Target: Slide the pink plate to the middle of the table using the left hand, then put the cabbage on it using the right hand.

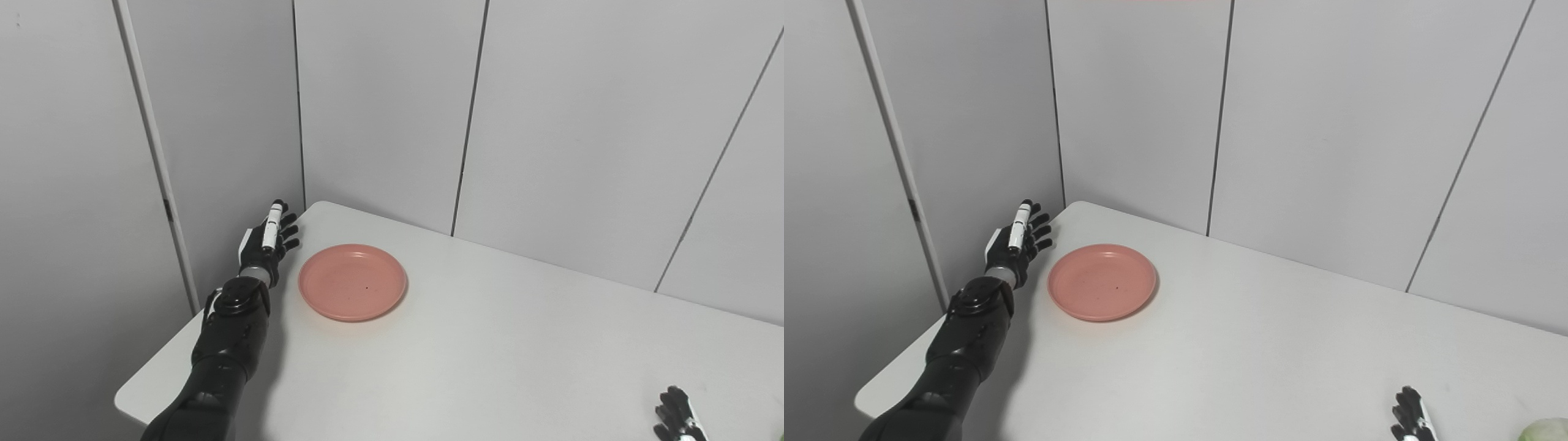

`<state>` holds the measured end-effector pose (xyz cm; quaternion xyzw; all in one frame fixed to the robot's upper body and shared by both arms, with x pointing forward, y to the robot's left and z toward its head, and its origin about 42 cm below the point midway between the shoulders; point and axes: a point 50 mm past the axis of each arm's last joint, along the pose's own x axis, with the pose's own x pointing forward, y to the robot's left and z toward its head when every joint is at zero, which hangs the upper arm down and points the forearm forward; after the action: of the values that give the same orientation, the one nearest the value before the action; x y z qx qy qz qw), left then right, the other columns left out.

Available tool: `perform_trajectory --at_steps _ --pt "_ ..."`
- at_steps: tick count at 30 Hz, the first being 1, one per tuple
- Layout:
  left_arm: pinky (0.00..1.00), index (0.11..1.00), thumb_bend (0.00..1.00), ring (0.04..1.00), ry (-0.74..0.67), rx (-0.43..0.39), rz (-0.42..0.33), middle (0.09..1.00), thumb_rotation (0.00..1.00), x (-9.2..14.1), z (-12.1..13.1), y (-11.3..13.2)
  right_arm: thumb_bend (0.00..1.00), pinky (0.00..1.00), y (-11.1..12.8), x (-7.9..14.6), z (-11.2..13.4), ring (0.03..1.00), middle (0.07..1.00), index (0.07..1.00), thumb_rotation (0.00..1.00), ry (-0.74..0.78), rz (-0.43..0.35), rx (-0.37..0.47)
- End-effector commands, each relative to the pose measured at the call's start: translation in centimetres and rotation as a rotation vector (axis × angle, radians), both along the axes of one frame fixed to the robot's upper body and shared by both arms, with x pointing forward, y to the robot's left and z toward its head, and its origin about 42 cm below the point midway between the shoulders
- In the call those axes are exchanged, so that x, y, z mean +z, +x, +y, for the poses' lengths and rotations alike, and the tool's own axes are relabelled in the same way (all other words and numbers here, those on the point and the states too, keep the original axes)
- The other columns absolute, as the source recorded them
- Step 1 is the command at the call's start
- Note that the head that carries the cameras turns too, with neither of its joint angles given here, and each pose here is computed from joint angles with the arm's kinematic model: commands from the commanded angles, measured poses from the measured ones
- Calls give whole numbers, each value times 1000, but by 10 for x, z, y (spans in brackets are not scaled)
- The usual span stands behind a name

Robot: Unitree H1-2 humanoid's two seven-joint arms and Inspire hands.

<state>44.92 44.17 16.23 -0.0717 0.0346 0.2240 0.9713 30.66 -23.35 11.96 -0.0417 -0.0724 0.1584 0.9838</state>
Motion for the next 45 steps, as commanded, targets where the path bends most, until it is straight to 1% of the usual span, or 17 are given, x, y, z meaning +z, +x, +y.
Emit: perform_trajectory --at_steps 1,6,12,15,18,21,24,26,27,31,35,39,45 --pt "875 893 423 902 61 3 -122 904 1000 49 12 20 244 1000 -14 -18 -4 1000 1000 1000 1000 -4 54 -15" --pt "893 893 421 910 40 -3 -97 907 1000 42 12 25 285 1000 -16 -15 -4 1000 1000 1000 1000 -17 62 -25" --pt "891 895 402 913 56 -14 -68 912 1000 32 13 27 272 1000 -16 -14 -5 1000 1000 1000 1000 -8 57 -16" --pt "890 911 399 918 51 -20 -48 922 1000 21 14 24 256 1000 -17 -13 -5 1000 1000 1000 1000 -12 62 -21" --pt "892 907 398 912 56 -16 -30 916 1000 12 14 23 267 1000 -18 -12 -5 1000 1000 1000 1000 -11 60 -21" --pt "888 903 408 905 59 -15 5 907 1000 3 15 21 271 1000 -18 -10 -4 1000 1000 1000 1000 -12 56 -19" --pt "922 927 407 937 48 -35 17 941 1000 -4 13 19 251 1000 -18 -10 -4 1000 1000 1000 1000 -8 53 -21" --pt "928 930 407 942 46 -45 19 947 1000 -6 12 19 251 1000 -19 -9 -4 1000 1000 1000 1000 -15 49 -24" --pt "915 920 399 930 41 -44 23 936 1000 -8 11 19 263 1000 -19 -9 -4 1000 1000 1000 1000 -14 48 -22" --pt "869 896 401 898 33 -60 32 904 1000 -13 4 19 260 1000 -19 -6 -2 1000 1000 1000 1000 -16 46 -27" --pt "866 898 405 896 28 -107 32 900 1000 -20 -4 18 233 1000 -21 -4 -2 1000 1000 1000 1000 -32 45 -29" --pt "840 870 414 868 18 -126 46 872 1000 -28 -15 17 222 1000 -21 -2 -1 1000 1000 1000 1000 -21 47 -27" --pt "821 853 417 847 0 -169 50 858 1000 -39 -35 15 209 1000 -21 1 -2 1000 1000 1000 1000 -19 48 -23"
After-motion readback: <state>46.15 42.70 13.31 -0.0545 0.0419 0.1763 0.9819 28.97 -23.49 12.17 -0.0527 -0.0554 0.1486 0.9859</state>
